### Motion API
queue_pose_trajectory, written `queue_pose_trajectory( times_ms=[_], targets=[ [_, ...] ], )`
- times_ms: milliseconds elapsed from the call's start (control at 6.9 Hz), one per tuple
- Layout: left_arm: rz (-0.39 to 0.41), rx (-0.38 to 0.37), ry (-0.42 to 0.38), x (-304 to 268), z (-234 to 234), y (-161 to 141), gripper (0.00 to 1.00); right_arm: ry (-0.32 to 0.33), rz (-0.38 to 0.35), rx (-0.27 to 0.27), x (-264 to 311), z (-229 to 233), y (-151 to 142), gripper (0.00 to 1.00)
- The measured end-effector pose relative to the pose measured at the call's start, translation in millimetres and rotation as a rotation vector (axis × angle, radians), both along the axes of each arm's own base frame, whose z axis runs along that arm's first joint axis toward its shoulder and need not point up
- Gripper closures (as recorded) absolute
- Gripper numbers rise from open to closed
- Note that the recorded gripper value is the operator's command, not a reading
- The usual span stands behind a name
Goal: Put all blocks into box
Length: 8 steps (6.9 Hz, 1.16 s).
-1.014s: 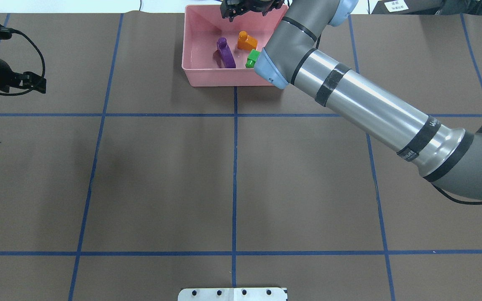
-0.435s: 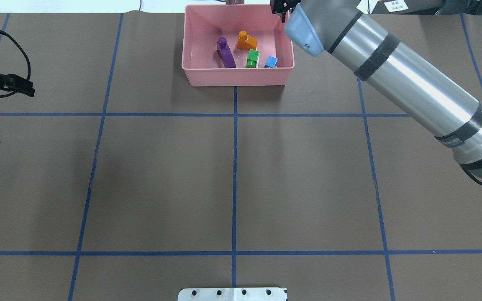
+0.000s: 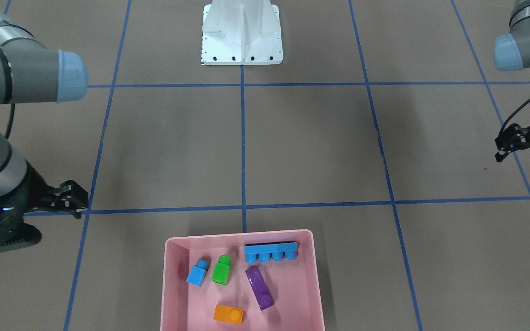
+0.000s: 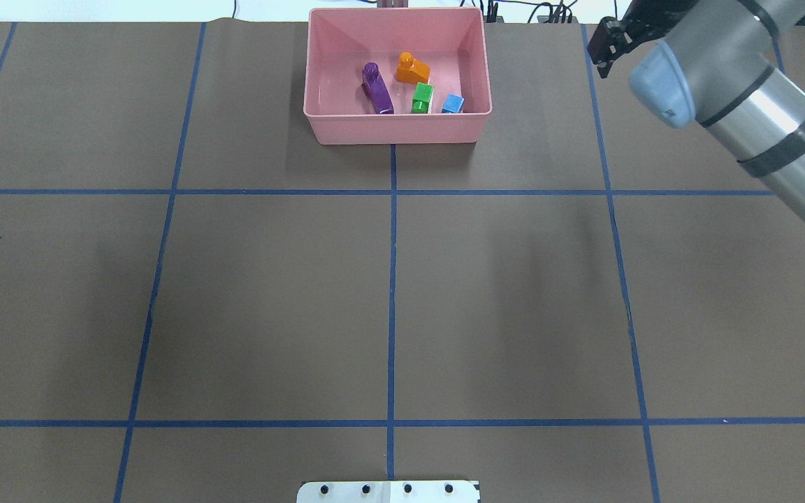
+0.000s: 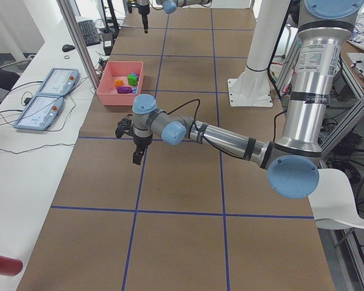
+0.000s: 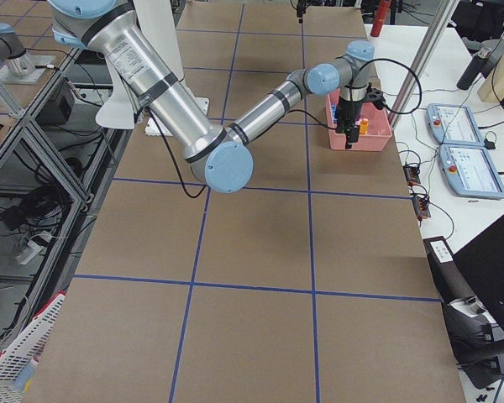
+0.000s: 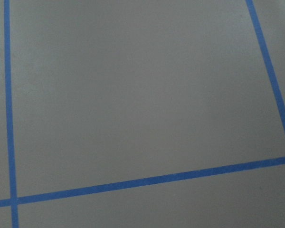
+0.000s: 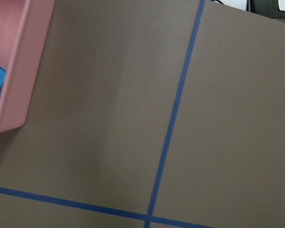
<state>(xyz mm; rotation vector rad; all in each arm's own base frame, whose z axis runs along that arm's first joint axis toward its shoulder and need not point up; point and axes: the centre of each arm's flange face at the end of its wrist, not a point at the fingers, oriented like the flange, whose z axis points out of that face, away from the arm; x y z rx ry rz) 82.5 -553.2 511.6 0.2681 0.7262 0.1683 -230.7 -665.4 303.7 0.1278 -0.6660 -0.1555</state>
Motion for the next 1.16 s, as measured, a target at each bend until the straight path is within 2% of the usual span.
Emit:
queue_pose_trajectory(
  times_ms=[145, 290, 435, 580, 869, 1159],
  targets=[
    [0.041, 0.041, -0.021, -32, 7, 0, 0.0, -0.056, 0.02, -0.067, 40, 32, 6, 0.0],
    [0.049, 0.061, -0.031, -53, 12, 1, 0.0, -0.133, 0.052, -0.148, 83, 63, 11, 0.0],
    [0.037, 0.067, -0.035, -70, 16, 4, 0.0, -0.184, 0.085, -0.208, 116, 98, 21, 0.0],
    [0.017, 0.064, -0.038, -85, 22, 8, 0.0, -0.197, 0.103, -0.223, 135, 138, 34, 0.0],
    [0.004, 0.036, -0.047, -94, 40, 9, 0.0, -0.188, 0.127, -0.164, 166, 211, 63, 0.0],
    [0.009, -0.022, -0.055, -94, 71, 10, 0.0, -0.173, 0.097, -0.099, 211, 269, 99, 0.0]
  ],
)
